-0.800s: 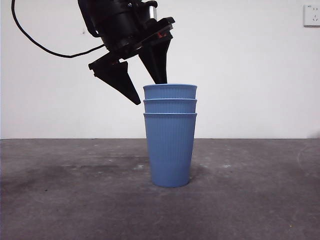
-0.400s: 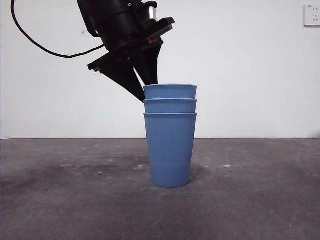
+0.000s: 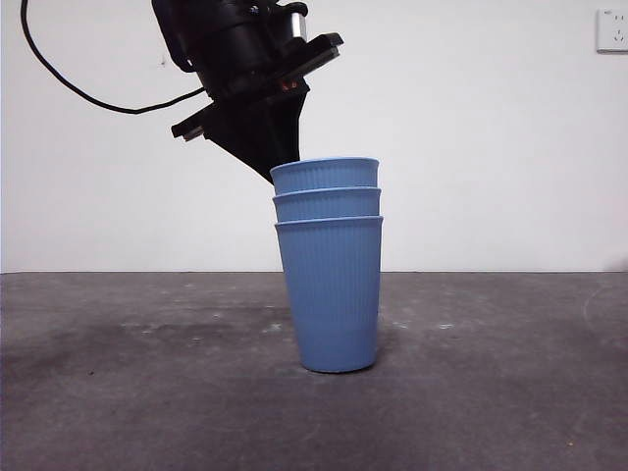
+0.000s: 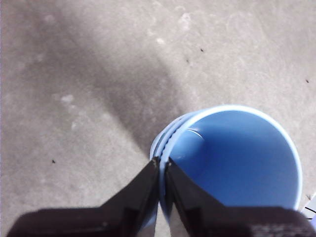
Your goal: Pick up the cup on the top,put the cup on the left,pick up the cup in the middle,put the cup on the right
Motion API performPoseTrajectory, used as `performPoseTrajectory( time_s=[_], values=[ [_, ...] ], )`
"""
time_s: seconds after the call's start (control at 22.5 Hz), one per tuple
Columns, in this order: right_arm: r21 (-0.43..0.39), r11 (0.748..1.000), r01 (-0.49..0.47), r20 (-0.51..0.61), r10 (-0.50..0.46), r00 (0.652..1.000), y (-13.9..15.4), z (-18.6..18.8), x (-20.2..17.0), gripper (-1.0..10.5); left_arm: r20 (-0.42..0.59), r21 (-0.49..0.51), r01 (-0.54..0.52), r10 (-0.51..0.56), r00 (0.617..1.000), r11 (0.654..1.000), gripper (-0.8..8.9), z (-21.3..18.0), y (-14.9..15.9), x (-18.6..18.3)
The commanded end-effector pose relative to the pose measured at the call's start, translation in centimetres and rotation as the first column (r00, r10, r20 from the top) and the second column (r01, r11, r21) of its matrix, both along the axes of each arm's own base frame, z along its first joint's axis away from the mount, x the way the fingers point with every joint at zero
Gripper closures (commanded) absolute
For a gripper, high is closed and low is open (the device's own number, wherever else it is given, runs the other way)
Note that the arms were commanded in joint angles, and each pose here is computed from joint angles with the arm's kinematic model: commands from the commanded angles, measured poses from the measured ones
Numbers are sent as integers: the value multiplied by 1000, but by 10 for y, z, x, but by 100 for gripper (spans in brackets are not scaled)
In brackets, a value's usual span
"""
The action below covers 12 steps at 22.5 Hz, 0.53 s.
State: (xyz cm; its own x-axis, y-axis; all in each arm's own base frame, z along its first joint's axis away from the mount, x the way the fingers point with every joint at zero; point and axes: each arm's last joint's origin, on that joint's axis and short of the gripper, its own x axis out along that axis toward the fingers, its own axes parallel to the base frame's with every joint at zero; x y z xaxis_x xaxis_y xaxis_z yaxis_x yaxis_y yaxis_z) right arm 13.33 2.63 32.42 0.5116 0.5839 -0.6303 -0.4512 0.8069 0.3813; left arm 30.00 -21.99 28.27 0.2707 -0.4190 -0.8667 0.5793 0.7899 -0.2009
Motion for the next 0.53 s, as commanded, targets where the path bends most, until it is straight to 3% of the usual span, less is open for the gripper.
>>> performPoseTrajectory(
  time_s=[0.04, 0.53],
  values=[
    [0, 1000, 1, 6, -1, 1000, 0, 1, 0, 382, -1, 1, 1, -1, 1000, 1000, 822, 0, -1, -1],
    [-1, 1000, 1, 6, -1, 1000, 0, 1, 0, 382, 29, -21, 1, -1, 1000, 1000, 822, 17, 3, -6]
  ],
)
